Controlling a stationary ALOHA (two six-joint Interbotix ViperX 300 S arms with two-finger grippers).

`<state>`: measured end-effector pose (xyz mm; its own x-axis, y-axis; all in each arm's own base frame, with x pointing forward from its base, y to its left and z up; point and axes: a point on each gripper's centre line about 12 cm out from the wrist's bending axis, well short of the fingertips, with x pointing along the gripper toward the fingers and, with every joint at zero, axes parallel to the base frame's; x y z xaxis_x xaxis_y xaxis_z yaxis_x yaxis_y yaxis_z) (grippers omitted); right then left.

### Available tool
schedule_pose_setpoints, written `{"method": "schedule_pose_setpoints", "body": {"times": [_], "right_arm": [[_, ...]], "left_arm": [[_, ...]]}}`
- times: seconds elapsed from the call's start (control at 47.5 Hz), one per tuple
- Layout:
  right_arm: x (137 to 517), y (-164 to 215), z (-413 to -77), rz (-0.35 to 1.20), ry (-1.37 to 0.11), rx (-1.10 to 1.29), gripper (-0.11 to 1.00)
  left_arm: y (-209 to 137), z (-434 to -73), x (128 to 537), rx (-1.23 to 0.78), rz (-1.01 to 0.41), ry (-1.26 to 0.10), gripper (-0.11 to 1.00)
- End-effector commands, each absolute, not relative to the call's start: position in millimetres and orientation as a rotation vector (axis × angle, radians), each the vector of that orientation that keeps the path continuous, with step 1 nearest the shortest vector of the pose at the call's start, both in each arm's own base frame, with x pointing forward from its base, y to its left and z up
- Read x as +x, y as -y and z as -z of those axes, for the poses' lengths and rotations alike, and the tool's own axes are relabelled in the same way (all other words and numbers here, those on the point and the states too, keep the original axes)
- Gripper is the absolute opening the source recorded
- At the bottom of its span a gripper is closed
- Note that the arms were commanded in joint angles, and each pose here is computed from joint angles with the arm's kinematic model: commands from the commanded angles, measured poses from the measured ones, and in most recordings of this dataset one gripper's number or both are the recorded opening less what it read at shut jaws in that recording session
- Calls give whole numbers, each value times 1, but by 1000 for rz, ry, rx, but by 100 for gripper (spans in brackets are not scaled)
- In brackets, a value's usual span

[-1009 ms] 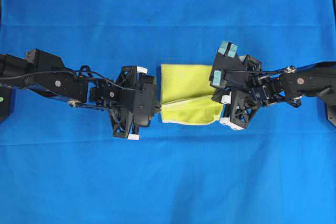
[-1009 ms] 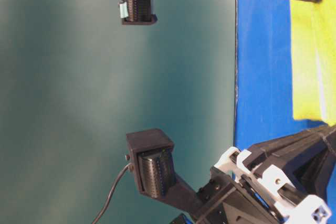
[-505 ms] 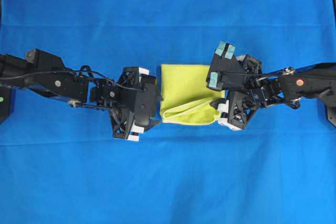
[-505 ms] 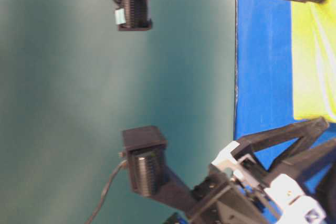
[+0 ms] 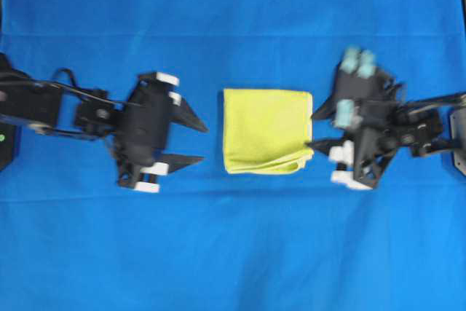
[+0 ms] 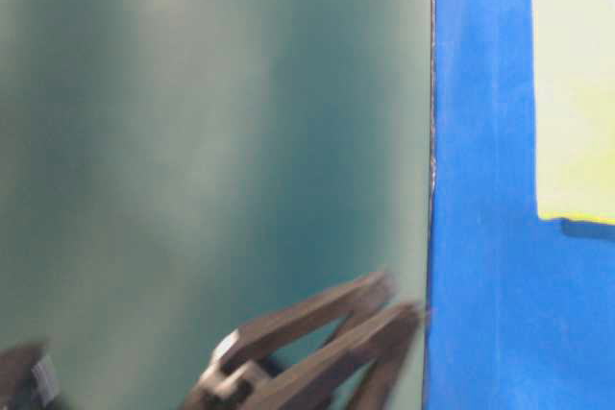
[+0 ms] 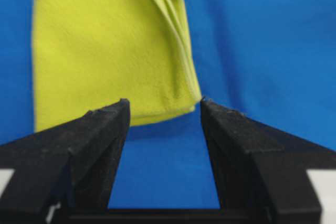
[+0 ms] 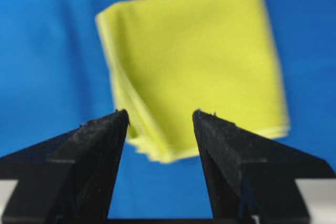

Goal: Fold the yellow towel.

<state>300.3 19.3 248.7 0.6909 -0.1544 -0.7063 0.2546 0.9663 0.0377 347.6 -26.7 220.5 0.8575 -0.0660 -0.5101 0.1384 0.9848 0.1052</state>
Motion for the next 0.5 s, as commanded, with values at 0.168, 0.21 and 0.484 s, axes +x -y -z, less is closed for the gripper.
{"method": "schedule_pose_setpoints", "body": {"times": [0.168,0.21,0.484], "right_arm": [[260,-6,-290,229,-608,106,57],[252,-4,-295,229,-585,111,57],[203,6,-297,222,-461,91,57]], "left_arm": [[22,-267,299,135,94,-368,53],[20,-269,290,134,90,-353,53],[13,-282,233,127,71,-234,53]]}}
